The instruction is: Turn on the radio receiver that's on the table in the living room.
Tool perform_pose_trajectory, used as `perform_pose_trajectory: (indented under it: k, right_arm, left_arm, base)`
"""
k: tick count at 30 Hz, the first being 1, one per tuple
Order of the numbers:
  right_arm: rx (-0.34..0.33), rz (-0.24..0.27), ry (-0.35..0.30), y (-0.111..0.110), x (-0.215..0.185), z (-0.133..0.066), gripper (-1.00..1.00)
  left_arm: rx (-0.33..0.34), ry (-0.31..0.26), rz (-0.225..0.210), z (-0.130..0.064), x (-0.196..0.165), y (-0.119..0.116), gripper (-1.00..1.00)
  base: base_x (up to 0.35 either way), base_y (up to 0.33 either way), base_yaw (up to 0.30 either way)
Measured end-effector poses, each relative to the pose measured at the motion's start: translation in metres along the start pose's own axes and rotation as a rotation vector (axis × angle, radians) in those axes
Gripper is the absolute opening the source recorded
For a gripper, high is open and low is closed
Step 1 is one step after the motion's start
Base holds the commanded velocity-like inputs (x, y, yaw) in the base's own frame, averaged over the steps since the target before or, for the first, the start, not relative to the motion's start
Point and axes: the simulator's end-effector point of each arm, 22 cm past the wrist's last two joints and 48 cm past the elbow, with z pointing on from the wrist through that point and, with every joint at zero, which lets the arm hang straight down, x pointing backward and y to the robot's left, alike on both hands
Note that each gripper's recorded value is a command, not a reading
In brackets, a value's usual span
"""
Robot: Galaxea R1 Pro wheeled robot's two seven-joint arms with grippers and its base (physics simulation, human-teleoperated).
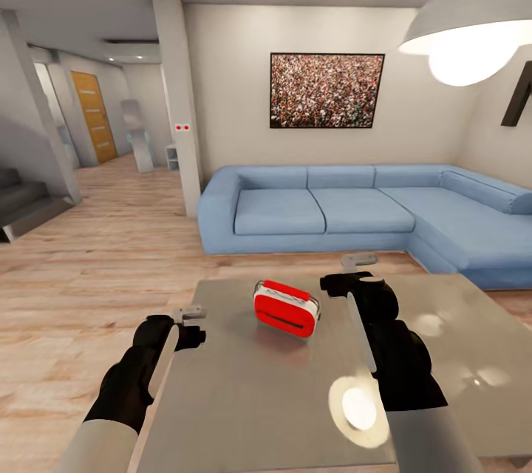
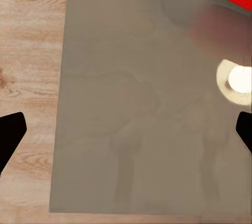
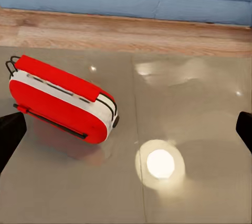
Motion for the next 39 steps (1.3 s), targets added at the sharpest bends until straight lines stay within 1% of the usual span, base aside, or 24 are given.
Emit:
perform_pose_trajectory:
  k: [4,8,39]
  right_arm:
    - [0.000,0.000,0.000,-0.0001,0.0000,0.0000,1.00]
    - [0.001,0.000,0.000,-0.0004,-0.0001,0.0000,1.00]
    - [-0.002,0.001,0.000,0.0007,0.0001,0.0000,1.00]
  left_arm:
    - [0.000,0.000,0.000,0.0000,0.0000,0.0000,1.00]
    - [0.000,0.000,0.000,0.0000,0.0000,-0.0001,1.00]
    - [-0.001,0.004,0.001,0.0010,0.0015,0.0008,1.00]
  base:
    - [0.274,0.000,0.000]
    - [0.112,0.000,0.000]
    - [0.005,0.000,0.000]
